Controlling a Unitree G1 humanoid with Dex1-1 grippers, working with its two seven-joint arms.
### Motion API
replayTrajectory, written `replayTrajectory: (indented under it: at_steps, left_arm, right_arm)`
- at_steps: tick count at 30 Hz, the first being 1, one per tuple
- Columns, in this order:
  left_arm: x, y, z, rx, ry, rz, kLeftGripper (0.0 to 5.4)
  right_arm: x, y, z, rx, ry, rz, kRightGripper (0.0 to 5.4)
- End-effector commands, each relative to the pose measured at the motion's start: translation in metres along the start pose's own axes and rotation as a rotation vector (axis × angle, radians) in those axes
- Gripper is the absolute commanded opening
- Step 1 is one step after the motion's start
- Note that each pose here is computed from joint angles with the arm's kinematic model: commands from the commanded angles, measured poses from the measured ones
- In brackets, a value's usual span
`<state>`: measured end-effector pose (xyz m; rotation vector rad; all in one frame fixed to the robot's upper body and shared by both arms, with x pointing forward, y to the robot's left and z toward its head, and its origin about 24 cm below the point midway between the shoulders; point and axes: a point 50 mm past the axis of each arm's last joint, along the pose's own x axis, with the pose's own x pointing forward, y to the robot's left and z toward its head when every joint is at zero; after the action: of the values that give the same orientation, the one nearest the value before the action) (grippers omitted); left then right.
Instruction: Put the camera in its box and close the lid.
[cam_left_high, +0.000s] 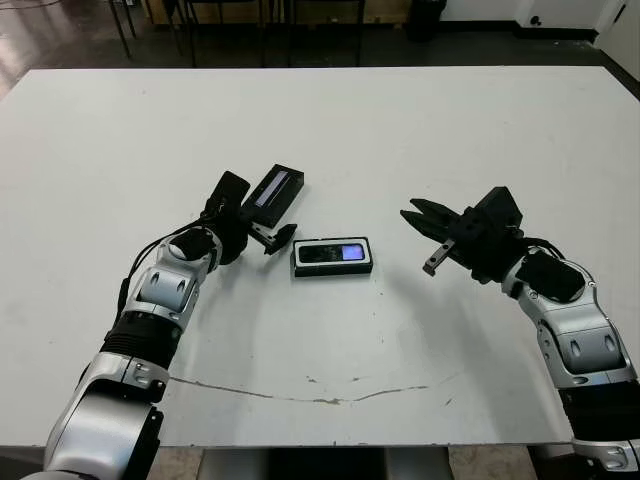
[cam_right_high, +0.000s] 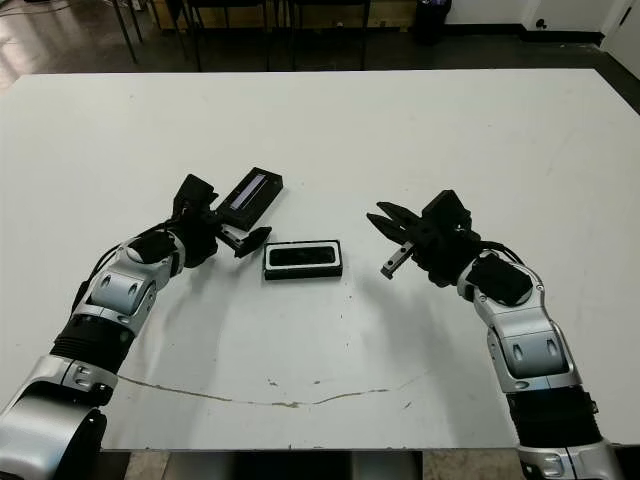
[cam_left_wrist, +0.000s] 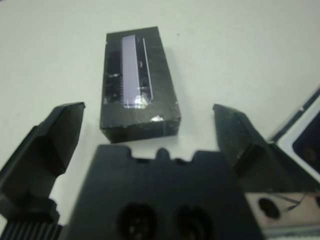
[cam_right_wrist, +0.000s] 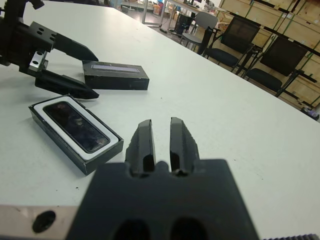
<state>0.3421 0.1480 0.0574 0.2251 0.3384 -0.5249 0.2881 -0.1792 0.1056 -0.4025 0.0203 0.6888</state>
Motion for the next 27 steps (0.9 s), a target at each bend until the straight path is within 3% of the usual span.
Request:
replayTrajectory:
  at_steps: [1, 6, 10, 21, 27]
  left_arm:
    - [-0.002, 0.0, -0.015, -0.051, 0.061, -0.005, 5.39]
    - [-0.001, -0.002, -0.017, -0.178, 0.07, 0.001, 5.16]
    - [0.0, -0.004, -0.018, -0.241, 0.082, 0.018, 4.28]
    - [0.004, -0.011, -0.02, -0.237, 0.059, 0.023, 1.68]
    - [0.005, -0.015, -0.022, -0.25, 0.021, 0.072, 0.9]
  right_arm:
    - [-0.005, 0.002, -0.008, -0.001, 0.039, 0.003, 0.0]
    - [-0.006, 0.002, -0.009, 0.003, 0.038, 0.005, 0.0]
    - [-0.006, 0.002, -0.009, 0.014, 0.043, 0.008, 0.0]
    - [-0.008, 0.003, -0.012, 0.025, 0.053, 0.011, 0.0]
    - [-0.009, 0.005, -0.013, 0.036, 0.059, 0.015, 0.0]
